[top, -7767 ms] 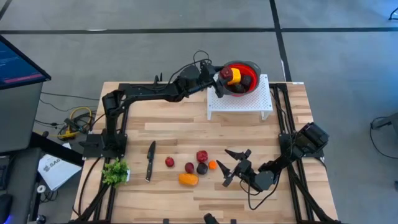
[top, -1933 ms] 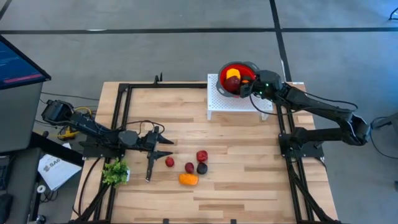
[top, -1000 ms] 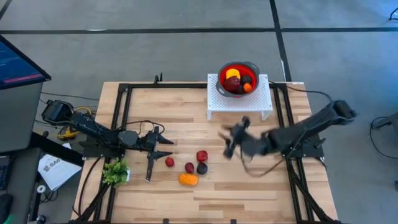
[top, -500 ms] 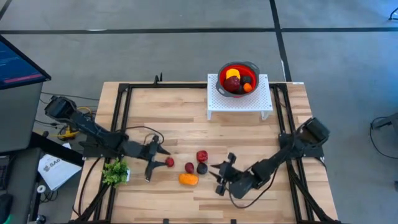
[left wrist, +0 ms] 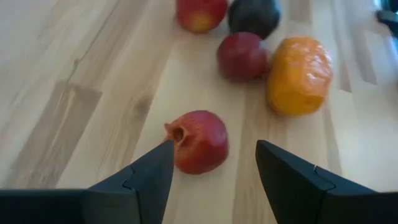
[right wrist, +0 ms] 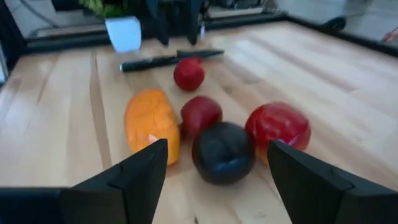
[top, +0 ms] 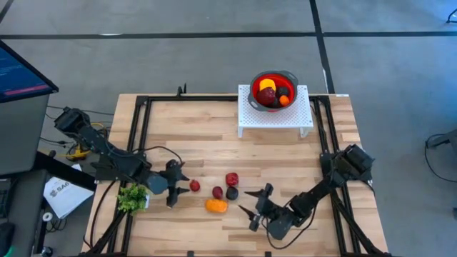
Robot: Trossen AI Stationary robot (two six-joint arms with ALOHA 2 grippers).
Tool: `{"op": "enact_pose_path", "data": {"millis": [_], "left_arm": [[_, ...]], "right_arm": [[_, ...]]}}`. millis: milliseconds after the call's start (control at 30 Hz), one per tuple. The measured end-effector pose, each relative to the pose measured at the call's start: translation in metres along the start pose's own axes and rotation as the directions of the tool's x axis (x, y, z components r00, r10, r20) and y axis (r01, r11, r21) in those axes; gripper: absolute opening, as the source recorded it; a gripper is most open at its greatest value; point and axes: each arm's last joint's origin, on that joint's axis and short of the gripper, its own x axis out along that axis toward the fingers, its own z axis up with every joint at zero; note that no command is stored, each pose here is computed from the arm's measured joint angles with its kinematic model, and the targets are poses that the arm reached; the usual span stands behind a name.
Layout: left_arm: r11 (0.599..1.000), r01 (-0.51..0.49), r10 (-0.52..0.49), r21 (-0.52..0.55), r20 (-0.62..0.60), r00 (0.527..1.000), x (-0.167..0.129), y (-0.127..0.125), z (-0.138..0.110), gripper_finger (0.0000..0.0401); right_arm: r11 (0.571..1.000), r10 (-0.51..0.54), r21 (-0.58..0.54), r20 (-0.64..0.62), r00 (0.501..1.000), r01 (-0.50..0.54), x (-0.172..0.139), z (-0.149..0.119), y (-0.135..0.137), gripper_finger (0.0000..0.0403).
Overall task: Pick & Place Fruit
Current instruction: Put the left red pomegranate into the orange strainer bowl on the shelf
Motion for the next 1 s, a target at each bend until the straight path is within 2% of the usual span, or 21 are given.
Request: {"op": "enact_pose_path", "data": {"millis": [133, 267, 400, 533, 700, 800, 1000], "left_arm": [[0.997, -0.039, 0.037, -0.071, -0.030, 0.999, 0.009, 0.002, -0.004, 0.0238], [0.989, -0.056, 0.052, -0.136, -0.032, 0.998, 0.020, 0.002, -0.006, 0.0279], [0.986, -0.043, 0.043, -0.162, -0.007, 0.999, 0.033, -0.001, -0.006, 0.0317], [0.986, -0.054, 0.048, -0.157, -0.038, 0.998, 0.045, -0.001, -0.013, 0.0329], [0.987, -0.077, 0.070, -0.142, -0.053, 0.996, 0.052, 0.000, -0.018, 0.0294], [0.987, -0.084, 0.078, -0.135, -0.046, 0.996, 0.052, 0.000, -0.019, 0.0257], [0.998, -0.053, 0.052, -0.041, -0.010, 0.999, 0.052, -0.003, -0.015, 0.0174]], "right_arm": [[0.999, -0.032, 0.008, 0.048, 0.998, 0.032, -0.003, 0.003, 0.002, 0.0271], [0.999, -0.036, 0.001, 0.049, 0.998, 0.036, -0.002, 0.003, 0.001, 0.0271], [0.999, -0.044, 0.000, 0.049, 0.998, 0.044, 0.001, 0.004, 0.000, 0.0271], [0.999, -0.049, 0.000, 0.048, 0.998, 0.049, 0.002, 0.004, -0.001, 0.0271], [0.998, -0.058, 0.003, 0.048, 0.997, 0.058, 0.005, 0.005, -0.003, 0.0271], [0.998, -0.058, 0.003, 0.048, 0.997, 0.057, 0.005, 0.005, -0.003, 0.0271], [1.000, -0.031, -0.002, 0.040, 0.999, 0.031, 0.000, 0.003, 0.000, 0.0271]]}}
